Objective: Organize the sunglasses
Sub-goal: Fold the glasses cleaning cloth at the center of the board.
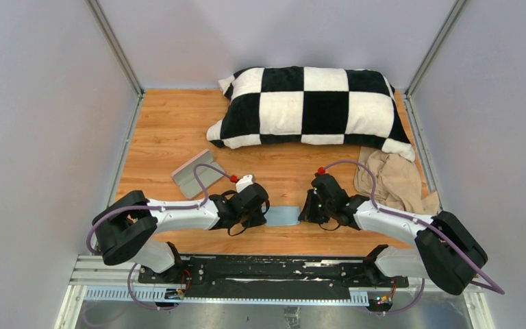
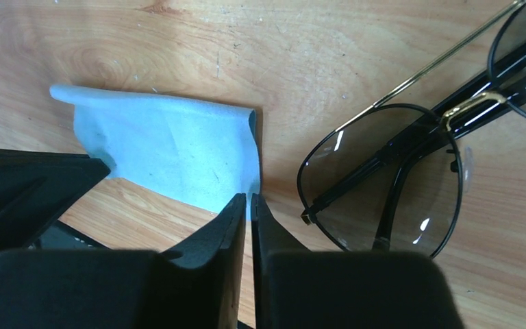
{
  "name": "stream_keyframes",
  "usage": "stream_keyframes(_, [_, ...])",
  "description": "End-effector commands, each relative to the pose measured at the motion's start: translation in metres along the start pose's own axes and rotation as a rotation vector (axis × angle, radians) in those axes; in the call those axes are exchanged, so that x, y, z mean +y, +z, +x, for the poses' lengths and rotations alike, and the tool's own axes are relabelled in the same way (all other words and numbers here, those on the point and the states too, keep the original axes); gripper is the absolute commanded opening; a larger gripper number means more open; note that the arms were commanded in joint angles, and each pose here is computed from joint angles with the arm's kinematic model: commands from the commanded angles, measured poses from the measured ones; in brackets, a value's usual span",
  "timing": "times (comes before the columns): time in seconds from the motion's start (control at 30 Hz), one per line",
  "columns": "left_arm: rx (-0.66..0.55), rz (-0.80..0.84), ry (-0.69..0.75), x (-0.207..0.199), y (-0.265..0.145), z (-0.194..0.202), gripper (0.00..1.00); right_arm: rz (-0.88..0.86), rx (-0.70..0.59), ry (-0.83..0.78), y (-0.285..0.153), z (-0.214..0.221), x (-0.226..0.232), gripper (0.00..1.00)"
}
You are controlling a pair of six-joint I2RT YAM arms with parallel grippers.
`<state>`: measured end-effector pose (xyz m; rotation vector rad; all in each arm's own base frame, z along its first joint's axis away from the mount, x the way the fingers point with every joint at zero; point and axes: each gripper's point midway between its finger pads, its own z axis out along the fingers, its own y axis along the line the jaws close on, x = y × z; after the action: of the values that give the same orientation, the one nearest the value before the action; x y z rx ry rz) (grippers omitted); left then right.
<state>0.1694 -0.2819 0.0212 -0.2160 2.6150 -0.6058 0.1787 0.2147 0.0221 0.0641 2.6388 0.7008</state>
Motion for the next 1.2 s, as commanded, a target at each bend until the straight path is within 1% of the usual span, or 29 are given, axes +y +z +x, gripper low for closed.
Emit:
stream_keyframes(0.0, [-0.009,-0.008,0.028,-0.004,-0.001,-0.002,0.00,0.020,0.002,0.011,-0.005,0.006,-0.008,0.18])
stream_keyframes(0.07, [-0.012,-0.003,0.027,-0.004,-0.003,-0.003,0.00,0.024,-0.001,0.017,-0.006,0.007,-0.009,0.24])
stream_keyframes(0.13, [-0.018,0.001,0.024,-0.005,-0.005,-0.005,0.00,0.029,-0.001,0.023,-0.006,0.008,-0.011,0.27])
stream_keyframes(0.23, [-0.031,0.006,0.022,-0.005,-0.008,-0.008,0.00,0.034,0.006,0.027,-0.004,0.010,-0.013,0.29])
stream_keyframes(0.4, [-0.043,0.015,0.022,-0.007,-0.012,-0.011,0.00,0.019,0.020,0.046,0.001,0.013,-0.011,0.28])
stream_keyframes(0.5, [-0.046,0.009,0.022,-0.006,-0.013,-0.011,0.00,0.014,0.018,0.053,0.002,0.014,-0.010,0.25])
stream_keyframes(0.6, [-0.046,0.009,0.024,-0.006,-0.013,-0.011,0.00,0.007,0.019,0.057,0.003,0.014,-0.009,0.19])
stream_keyframes(0.7, [-0.049,0.011,0.029,-0.007,-0.013,-0.013,0.00,0.007,0.018,0.061,0.003,0.014,-0.009,0.09])
stream_keyframes(0.77, [-0.053,0.012,0.038,-0.008,-0.012,-0.014,0.00,0.009,0.015,0.061,0.003,0.013,-0.009,0.00])
stream_keyframes(1.03, [-0.063,-0.003,0.086,-0.013,-0.016,-0.021,0.00,-0.002,-0.008,0.050,-0.002,0.006,-0.004,0.00])
stream_keyframes(1.17, [-0.092,-0.005,0.089,-0.011,-0.016,-0.026,0.00,-0.015,-0.010,0.028,-0.003,0.002,0.001,0.00])
